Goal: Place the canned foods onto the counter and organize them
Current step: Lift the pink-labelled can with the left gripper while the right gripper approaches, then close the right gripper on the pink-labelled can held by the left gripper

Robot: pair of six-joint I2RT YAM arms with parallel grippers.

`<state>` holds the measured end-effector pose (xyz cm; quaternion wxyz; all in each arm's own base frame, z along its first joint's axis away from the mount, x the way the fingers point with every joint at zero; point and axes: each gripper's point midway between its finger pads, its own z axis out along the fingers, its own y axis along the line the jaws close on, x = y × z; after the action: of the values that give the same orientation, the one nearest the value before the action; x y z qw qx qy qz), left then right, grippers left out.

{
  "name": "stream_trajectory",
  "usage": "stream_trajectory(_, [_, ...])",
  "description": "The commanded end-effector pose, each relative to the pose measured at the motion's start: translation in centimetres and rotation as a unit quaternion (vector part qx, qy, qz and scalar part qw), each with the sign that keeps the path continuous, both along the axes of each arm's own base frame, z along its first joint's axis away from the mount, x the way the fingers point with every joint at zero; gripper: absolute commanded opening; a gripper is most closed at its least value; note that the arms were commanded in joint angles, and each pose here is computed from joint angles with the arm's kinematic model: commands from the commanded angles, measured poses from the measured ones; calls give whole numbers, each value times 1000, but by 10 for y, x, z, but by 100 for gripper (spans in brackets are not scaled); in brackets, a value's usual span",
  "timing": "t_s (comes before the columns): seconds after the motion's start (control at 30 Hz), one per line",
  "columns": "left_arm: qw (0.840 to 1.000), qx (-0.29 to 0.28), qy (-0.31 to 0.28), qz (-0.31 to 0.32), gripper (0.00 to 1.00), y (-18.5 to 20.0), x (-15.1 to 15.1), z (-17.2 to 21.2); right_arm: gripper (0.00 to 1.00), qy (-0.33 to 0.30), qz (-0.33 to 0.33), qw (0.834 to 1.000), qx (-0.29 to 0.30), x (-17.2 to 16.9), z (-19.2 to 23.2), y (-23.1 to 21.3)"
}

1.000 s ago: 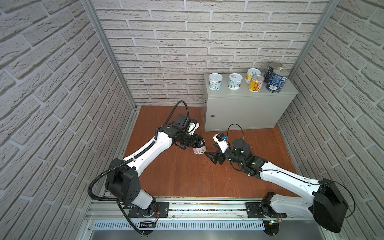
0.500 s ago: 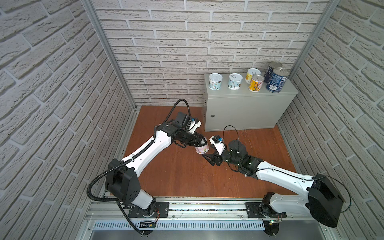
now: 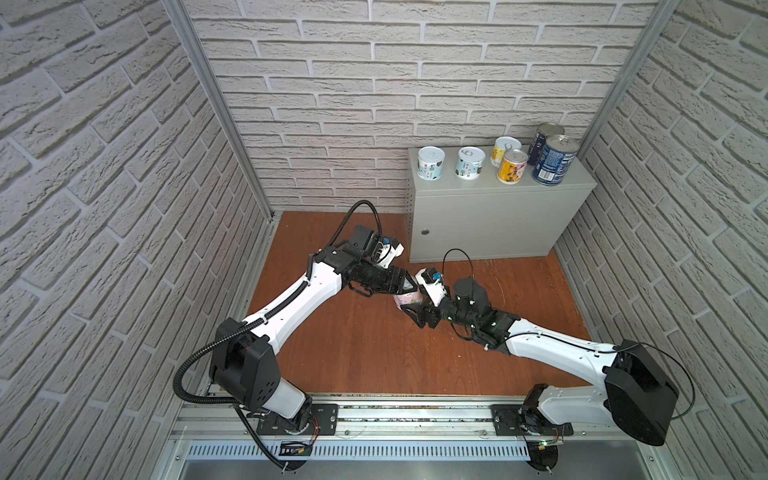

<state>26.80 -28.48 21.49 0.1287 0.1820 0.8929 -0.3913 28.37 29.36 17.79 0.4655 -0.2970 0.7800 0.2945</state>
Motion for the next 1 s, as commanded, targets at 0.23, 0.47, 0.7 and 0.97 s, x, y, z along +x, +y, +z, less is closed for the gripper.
stream_trajectory(0.23, [996,-77,-25,-29,52,-15,-2,28,82,-43,-2,998,36,12,34,12])
stream_trajectory(0.47, [996,-80,-23,-31,52,-17,-1,27,82,-42,1,998,36,14,35,16])
stream_trajectory(0.7, [996,-83,-22,-34,52,-18,-1,27,81,-35,3,999,30,16,29,18])
stream_trajectory(0.97, [995,-87,-17,-40,52,-19,1,26,76,-32,0,999,27,22,26,22])
